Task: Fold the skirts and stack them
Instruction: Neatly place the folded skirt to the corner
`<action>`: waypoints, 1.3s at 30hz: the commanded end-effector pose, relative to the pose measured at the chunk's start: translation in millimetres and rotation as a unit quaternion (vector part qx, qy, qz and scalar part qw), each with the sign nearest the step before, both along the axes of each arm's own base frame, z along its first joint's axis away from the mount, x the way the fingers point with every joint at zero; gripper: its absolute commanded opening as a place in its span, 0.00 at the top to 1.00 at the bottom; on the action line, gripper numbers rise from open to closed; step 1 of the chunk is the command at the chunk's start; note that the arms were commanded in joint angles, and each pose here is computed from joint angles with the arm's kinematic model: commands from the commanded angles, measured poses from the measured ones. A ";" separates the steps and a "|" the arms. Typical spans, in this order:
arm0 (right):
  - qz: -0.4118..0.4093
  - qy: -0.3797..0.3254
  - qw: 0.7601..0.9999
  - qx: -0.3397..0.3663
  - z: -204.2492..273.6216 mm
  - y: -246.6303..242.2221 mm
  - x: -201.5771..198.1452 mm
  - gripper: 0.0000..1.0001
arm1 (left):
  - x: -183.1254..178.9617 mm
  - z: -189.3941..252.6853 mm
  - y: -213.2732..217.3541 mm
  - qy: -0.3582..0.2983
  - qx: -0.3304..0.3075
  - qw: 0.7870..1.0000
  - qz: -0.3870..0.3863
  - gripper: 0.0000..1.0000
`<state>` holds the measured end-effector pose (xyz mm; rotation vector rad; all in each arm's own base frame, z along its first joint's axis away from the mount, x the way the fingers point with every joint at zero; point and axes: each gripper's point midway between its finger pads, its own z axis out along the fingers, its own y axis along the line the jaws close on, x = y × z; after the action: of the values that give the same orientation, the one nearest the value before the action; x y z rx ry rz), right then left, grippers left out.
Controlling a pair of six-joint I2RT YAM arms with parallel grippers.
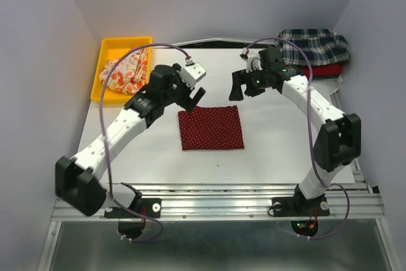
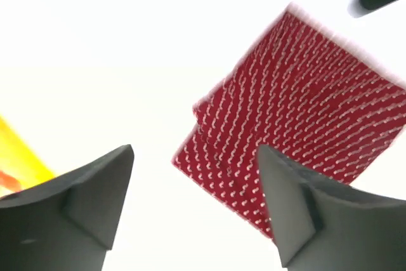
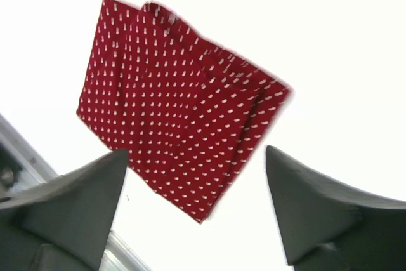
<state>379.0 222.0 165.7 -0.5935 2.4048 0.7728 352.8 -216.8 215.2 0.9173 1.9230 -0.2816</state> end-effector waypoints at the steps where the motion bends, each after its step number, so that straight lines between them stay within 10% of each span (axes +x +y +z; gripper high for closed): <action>1: -0.125 -0.114 0.985 -0.043 64.8 -39.9 21.9 0.00 | -30.9 98.3 8.3 -0.165 -0.048 0.984 -0.042 0.01; 10: -0.124 -0.038 0.991 -0.033 44.8 -50.8 -30.7 0.00 | -61.6 66.3 -11.0 -0.126 0.019 0.984 -0.124 0.02; 22: -0.206 0.144 0.964 0.087 -25.1 -75.4 -86.8 0.00 | -147.7 -76.3 -105.3 -0.144 0.234 0.917 -0.289 0.30; 30: -0.202 0.202 0.950 0.125 -52.1 -66.9 -97.9 0.00 | -145.8 -100.8 -157.4 -0.122 0.228 0.915 -0.310 0.57; 39: -0.195 0.252 0.937 0.144 -63.4 -59.7 -95.0 0.01 | -146.2 -137.9 -174.3 -0.092 0.240 0.910 -0.324 0.57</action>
<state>272.4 155.3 91.9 0.2482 2.7088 1.0875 204.8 -372.8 68.9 1.8844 1.5040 -0.0476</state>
